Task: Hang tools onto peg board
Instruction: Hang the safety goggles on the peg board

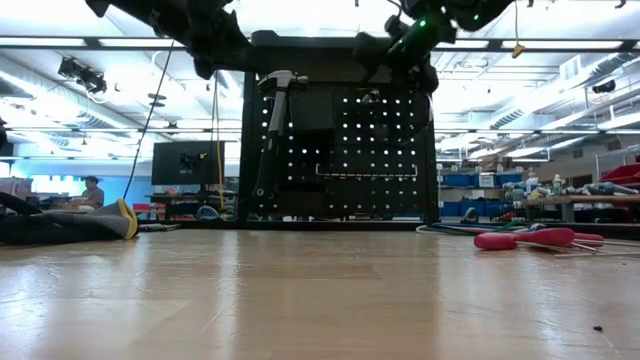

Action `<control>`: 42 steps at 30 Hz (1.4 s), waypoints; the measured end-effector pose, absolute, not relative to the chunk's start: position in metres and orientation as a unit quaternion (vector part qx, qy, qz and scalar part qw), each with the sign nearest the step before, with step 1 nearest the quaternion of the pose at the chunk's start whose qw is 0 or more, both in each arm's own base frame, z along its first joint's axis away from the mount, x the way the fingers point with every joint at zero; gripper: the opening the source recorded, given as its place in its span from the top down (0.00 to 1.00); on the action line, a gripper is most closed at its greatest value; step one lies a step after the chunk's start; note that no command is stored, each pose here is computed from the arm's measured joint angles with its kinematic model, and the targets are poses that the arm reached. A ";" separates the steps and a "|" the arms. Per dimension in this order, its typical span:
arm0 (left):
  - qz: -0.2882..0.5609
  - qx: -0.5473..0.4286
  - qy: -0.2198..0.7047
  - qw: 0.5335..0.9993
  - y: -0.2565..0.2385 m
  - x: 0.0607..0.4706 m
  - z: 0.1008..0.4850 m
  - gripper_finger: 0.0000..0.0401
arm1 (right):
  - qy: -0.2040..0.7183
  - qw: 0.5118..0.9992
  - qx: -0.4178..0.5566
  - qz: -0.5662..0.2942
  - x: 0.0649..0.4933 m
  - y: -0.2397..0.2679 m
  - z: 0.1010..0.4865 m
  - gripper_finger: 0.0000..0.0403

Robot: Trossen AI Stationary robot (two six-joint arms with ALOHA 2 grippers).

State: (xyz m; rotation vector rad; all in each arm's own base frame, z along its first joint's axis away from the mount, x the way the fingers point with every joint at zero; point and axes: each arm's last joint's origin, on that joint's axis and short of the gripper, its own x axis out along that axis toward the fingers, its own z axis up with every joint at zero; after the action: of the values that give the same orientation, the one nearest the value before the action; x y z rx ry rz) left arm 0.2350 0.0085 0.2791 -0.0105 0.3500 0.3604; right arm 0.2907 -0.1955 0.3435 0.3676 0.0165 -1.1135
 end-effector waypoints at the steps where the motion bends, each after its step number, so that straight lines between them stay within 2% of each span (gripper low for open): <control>1: 0.181 -0.005 0.173 0.968 0.009 0.235 0.279 0.90 | 0.015 0.832 0.183 -0.523 0.287 -0.193 0.345 0.32; 4: 0.184 -0.003 0.178 0.967 0.009 0.234 0.278 0.90 | 0.036 0.837 0.201 -0.508 0.281 -0.185 0.348 0.33; 7: 0.184 -0.004 0.176 0.967 0.009 0.234 0.279 0.90 | 0.060 0.864 0.211 -0.454 0.284 -0.176 0.348 0.35; 10: 0.184 -0.006 0.170 0.968 0.009 0.235 0.280 0.90 | 0.076 0.885 0.198 -0.414 0.293 -0.171 0.341 0.41; 17: 0.175 -0.011 0.155 0.972 0.008 0.236 0.282 0.90 | 0.045 0.878 0.175 -0.443 0.305 -0.198 0.326 0.72; 23: 0.174 -0.010 0.161 0.971 0.008 0.236 0.281 0.90 | 0.046 0.860 0.174 -0.477 0.298 -0.206 0.324 0.97; 25: 0.174 -0.009 0.165 0.971 0.008 0.236 0.281 0.90 | 0.037 0.859 0.170 -0.482 0.294 -0.206 0.330 0.98; 31: 0.174 -0.009 0.165 0.971 0.008 0.236 0.280 0.90 | 0.037 0.850 0.169 -0.497 0.283 -0.199 0.341 0.92; 38: 0.175 -0.011 0.164 0.971 0.008 0.236 0.281 0.90 | 0.044 0.832 0.182 -0.522 0.271 -0.208 0.341 0.98; 42: 0.175 -0.012 0.164 0.971 0.008 0.236 0.281 0.90 | 0.034 0.832 0.182 -0.522 0.268 -0.208 0.345 0.96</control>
State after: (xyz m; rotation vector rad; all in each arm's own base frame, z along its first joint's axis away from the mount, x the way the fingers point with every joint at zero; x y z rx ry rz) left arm 0.2359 0.0079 0.2805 -0.0234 0.3314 0.3528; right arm 0.2678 -0.2084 0.3449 0.3854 0.0721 -1.1073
